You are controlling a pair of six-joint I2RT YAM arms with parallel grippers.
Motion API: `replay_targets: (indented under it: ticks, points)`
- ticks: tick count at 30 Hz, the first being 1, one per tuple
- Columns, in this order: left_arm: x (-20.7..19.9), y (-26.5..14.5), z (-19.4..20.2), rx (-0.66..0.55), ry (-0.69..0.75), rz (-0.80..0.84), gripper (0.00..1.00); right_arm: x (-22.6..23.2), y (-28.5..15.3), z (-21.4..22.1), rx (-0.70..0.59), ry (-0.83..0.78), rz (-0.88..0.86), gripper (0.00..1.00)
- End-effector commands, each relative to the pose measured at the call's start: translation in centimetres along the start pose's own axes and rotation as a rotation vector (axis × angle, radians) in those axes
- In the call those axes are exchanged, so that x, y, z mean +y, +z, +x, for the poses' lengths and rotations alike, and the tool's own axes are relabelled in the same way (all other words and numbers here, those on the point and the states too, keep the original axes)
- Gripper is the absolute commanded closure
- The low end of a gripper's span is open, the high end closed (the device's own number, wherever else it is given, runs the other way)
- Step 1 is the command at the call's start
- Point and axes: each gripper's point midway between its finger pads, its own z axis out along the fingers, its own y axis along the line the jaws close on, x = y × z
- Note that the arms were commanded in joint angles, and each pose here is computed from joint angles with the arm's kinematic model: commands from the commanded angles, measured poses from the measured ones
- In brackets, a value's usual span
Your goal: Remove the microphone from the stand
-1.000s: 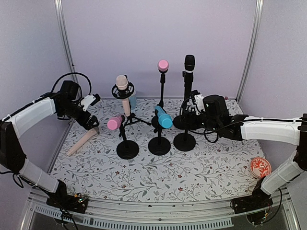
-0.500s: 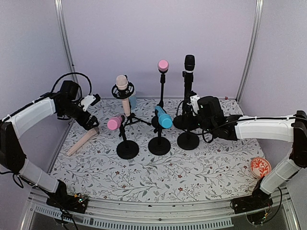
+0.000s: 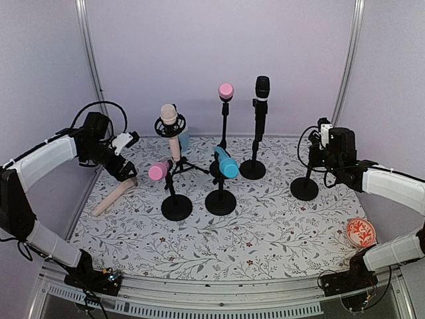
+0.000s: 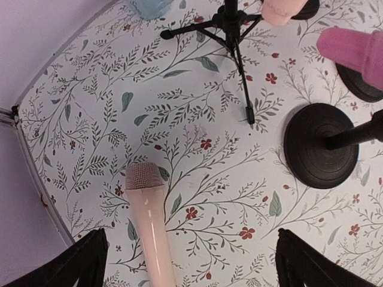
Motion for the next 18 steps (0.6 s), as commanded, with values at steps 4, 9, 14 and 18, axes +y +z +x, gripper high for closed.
replay_targets:
  ticks: [4,9,14,18]
  points:
    - [-0.4,-1.4,-1.3,-0.045,0.019,0.010,0.01,-5.1,0.4,-1.7,-0.066,0.069,0.095,1.00]
    - [-0.4,-1.6,-1.3,-0.050,0.024,0.008,0.01,-7.5,0.6,-1.4,-0.101,0.096,0.150,1.00]
    - [-0.4,-1.6,-1.4,-0.053,0.024,0.012,0.01,-8.0,0.3,-0.5,-0.113,0.127,0.133,0.57]
    - [-0.3,-1.7,-1.5,-0.055,0.027,0.007,0.01,-8.0,-1.1,-1.7,-0.147,0.159,0.116,0.16]
